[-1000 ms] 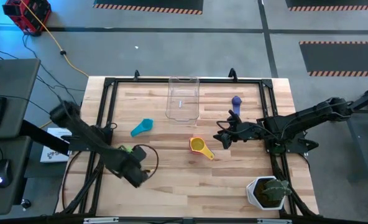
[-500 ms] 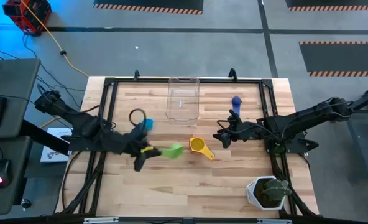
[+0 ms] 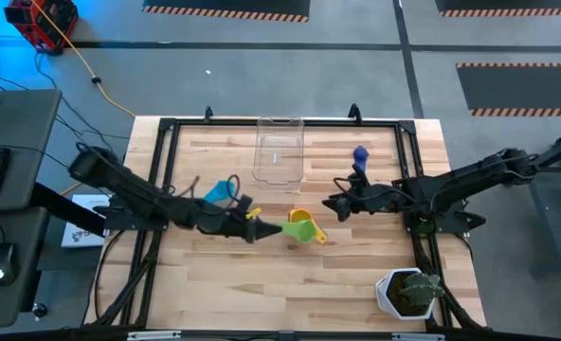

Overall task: Nest measuring cups in basket
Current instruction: Stack the green measuring cup on top of the yellow measuring cup

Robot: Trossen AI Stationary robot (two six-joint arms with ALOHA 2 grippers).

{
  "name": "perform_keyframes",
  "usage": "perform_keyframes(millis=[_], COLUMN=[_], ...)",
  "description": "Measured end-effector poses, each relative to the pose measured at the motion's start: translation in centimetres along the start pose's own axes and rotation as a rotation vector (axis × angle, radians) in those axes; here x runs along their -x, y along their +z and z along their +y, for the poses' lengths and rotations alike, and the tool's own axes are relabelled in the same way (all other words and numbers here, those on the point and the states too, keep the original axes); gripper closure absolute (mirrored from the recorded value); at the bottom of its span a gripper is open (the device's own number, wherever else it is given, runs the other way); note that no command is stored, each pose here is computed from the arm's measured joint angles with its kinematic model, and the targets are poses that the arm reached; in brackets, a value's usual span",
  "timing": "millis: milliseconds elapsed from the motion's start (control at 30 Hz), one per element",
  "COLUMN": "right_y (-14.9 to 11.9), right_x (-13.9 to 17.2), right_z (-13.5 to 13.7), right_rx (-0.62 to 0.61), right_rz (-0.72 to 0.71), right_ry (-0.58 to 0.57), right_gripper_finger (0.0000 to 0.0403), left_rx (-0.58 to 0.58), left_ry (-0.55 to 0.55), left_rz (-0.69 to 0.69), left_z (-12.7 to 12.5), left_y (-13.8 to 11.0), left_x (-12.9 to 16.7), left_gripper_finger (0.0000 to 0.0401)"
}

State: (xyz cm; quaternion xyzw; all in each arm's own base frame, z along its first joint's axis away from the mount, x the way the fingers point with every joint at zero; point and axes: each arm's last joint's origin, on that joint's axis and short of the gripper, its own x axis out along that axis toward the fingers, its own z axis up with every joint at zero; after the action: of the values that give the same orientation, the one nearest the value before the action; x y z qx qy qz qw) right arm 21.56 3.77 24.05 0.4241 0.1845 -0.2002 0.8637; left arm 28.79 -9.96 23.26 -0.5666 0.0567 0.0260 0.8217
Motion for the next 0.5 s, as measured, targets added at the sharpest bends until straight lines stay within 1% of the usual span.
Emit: perform_keyframes(millis=[100,200,367,500], right_y=[0.1,0.1,0.1,0.1], right_x=[0.0,0.0,0.0,0.0], right_z=[0.3,0.3,0.3,0.3], right_rx=[0.015,0.018,0.022,0.025], right_rz=[-0.008,-0.007,0.002,0.005], right_ry=[0.028,0.029,0.034,0.035], right_gripper_finger=[0.0203,0.0203,0.0203,0.0203], left_rx=[0.05,0.079,0.089,0.068], left_ry=[0.067,0.118,0.138,0.149], left_rz=[-0.041,-0.099,-0.188,-0.187], left_z=[1.7,2.7,3.0,3.1], left_y=[-1.1,-1.6,-1.5,-1.6], left_x=[-1.4,-2.4,-3.0,-3.0], left_gripper_finger=[0.04,0.04,0.04,0.04])
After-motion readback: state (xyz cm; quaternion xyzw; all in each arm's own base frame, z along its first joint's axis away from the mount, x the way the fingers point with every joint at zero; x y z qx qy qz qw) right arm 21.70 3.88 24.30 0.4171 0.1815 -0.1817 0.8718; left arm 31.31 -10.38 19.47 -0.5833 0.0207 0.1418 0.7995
